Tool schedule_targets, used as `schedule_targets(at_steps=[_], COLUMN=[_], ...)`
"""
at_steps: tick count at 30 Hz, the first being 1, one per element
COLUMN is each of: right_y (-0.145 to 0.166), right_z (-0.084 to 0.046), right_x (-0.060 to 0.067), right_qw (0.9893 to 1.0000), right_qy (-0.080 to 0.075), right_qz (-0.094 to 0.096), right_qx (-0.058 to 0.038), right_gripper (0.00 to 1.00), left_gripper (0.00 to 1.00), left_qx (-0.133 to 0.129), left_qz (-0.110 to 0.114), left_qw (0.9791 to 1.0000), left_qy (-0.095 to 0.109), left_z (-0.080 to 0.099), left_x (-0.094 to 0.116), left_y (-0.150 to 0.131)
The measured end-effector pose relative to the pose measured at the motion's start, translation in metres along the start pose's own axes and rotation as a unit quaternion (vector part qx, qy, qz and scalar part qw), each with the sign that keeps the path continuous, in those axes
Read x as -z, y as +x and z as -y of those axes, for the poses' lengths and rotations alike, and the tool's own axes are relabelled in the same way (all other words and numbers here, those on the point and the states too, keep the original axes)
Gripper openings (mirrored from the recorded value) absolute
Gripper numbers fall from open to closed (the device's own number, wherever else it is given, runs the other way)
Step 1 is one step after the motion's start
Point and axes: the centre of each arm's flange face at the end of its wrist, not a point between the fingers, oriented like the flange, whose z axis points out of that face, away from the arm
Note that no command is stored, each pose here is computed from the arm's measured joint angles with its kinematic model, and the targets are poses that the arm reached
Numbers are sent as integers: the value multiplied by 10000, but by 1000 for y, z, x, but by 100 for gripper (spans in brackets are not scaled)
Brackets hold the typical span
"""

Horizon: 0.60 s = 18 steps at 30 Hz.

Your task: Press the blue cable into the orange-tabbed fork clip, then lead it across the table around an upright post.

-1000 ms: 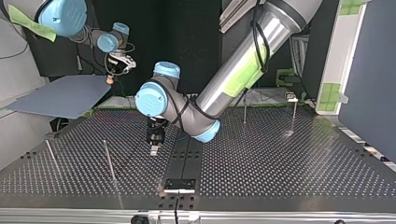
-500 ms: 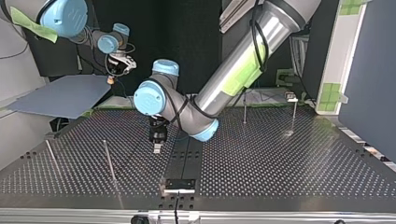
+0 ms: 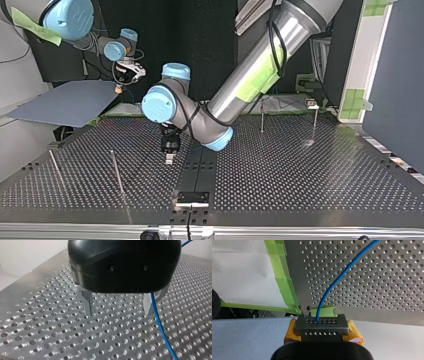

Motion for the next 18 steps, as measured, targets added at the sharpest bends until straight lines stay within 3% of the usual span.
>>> schedule_targets(at_steps=[8,18], right_y=[1,1], right_z=[1,3], right_x=[-1,-1], right_qw=[10000,10000], right_qy=[6,22], right_qz=[-10,-7], right_qx=[22,47], right_gripper=[0,0], left_gripper=[100,100], left_qx=[-321,-425], left_qz=[-85,-102], left_qw=[9991,9987], left_qy=[-273,-252], left_z=[-4,4], left_x=[6,13], left_y=[2,4])
